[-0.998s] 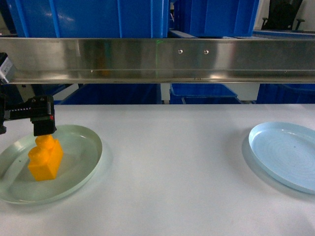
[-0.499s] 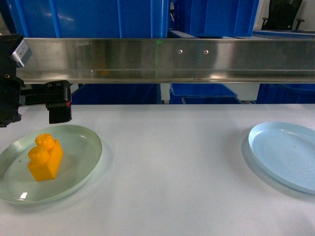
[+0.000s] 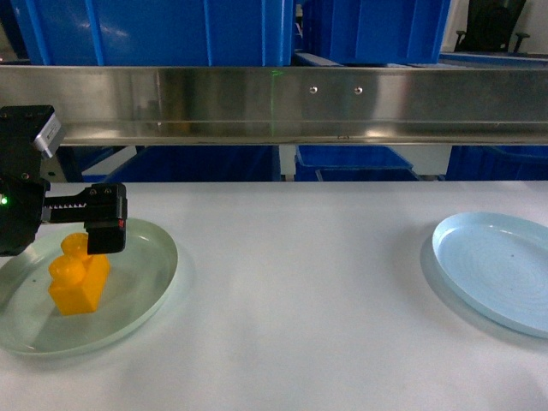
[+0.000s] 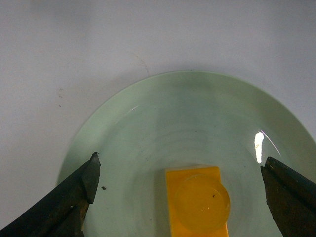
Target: Sort and place red and yellow blocks in left bins
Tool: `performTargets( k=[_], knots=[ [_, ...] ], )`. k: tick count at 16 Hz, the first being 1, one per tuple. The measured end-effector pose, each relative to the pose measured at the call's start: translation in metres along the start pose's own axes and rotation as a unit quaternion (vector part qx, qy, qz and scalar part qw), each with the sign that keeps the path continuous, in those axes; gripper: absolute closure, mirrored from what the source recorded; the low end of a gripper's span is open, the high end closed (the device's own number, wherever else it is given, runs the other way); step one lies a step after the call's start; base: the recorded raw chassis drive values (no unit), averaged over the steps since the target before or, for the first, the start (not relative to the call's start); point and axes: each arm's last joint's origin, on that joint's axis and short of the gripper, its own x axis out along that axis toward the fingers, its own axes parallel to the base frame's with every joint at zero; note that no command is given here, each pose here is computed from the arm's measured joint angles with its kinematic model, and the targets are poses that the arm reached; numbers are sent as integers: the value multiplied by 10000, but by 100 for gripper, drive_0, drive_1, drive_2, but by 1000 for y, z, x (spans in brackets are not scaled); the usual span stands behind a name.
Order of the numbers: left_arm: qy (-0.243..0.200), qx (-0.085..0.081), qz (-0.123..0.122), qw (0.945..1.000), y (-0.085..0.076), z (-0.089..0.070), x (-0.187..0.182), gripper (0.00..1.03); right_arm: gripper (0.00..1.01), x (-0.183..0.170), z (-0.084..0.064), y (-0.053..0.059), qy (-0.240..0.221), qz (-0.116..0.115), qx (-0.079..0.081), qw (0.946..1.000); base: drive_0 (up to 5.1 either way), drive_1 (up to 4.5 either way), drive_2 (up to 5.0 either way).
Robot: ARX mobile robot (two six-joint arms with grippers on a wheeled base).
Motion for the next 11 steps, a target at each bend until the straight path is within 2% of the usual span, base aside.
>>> performTargets(
  k=[3,6,11],
  knots=[
    [72,133,27,9999,-6,-5,1,5,73,0,0,0,0,0,0,10000,0,0,0],
    [267,185,58,9995,-6,-15,7,5,73,0,0,0,0,0,0,10000,0,0,0],
    [335,220,76,9992,-6,-18,11,5,73,0,0,0,0,0,0,10000,0,0,0]
  ],
)
